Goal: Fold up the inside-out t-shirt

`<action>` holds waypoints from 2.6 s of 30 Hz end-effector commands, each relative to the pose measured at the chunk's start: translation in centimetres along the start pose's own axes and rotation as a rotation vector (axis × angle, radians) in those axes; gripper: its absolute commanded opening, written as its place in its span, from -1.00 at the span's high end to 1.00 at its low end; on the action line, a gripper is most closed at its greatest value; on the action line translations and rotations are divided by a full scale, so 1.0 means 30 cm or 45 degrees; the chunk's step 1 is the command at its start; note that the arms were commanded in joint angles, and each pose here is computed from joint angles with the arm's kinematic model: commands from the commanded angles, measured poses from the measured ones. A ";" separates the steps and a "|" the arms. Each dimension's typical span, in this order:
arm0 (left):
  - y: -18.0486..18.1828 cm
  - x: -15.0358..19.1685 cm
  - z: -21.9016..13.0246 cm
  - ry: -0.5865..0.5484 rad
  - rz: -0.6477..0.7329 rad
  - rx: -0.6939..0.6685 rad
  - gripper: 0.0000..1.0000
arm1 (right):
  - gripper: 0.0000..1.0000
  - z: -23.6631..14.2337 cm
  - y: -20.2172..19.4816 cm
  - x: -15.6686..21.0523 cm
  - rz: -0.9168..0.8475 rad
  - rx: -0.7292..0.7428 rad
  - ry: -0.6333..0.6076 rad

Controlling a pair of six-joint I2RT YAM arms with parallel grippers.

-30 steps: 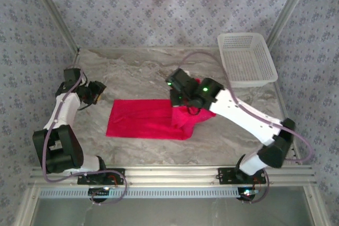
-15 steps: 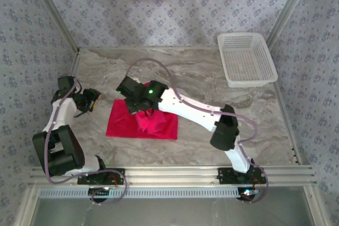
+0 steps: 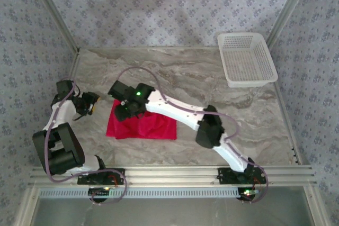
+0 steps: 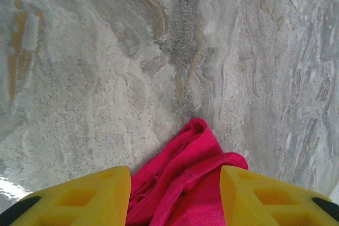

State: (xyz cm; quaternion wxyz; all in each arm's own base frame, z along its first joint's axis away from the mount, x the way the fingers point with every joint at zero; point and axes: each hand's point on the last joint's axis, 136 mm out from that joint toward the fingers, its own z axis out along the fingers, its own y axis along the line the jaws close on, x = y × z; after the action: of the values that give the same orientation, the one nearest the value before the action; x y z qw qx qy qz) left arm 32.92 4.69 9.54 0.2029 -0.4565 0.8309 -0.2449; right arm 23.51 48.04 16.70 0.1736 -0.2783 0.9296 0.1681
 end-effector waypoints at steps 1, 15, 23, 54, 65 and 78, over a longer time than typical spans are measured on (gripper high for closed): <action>-0.055 0.039 -0.005 0.026 0.063 0.100 0.03 | -0.18 -0.127 -0.135 0.024 0.125 0.012 -0.099; -0.127 0.257 0.285 0.283 0.239 0.016 0.06 | 0.75 0.149 -0.541 0.274 0.653 0.041 -0.018; -0.253 0.313 0.439 0.361 0.390 0.091 0.10 | 0.90 0.172 -0.846 0.372 0.854 0.473 0.062; -0.423 0.793 0.204 0.576 1.465 -0.025 0.32 | 0.43 0.032 -0.769 0.248 0.813 0.125 -0.124; -0.060 0.701 0.092 0.554 1.114 -0.292 0.88 | 0.45 0.214 -0.836 0.298 0.889 0.186 0.020; -0.094 0.469 -0.046 0.120 0.753 -0.178 0.06 | 0.44 0.113 -0.777 0.194 0.807 0.057 -0.052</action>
State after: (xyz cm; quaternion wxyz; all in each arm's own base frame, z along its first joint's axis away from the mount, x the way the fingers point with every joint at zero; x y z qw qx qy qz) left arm 23.69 -7.89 6.21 0.1070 -0.1912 0.9696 -0.1086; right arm 32.71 27.94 3.62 0.1244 0.0480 0.9743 0.1815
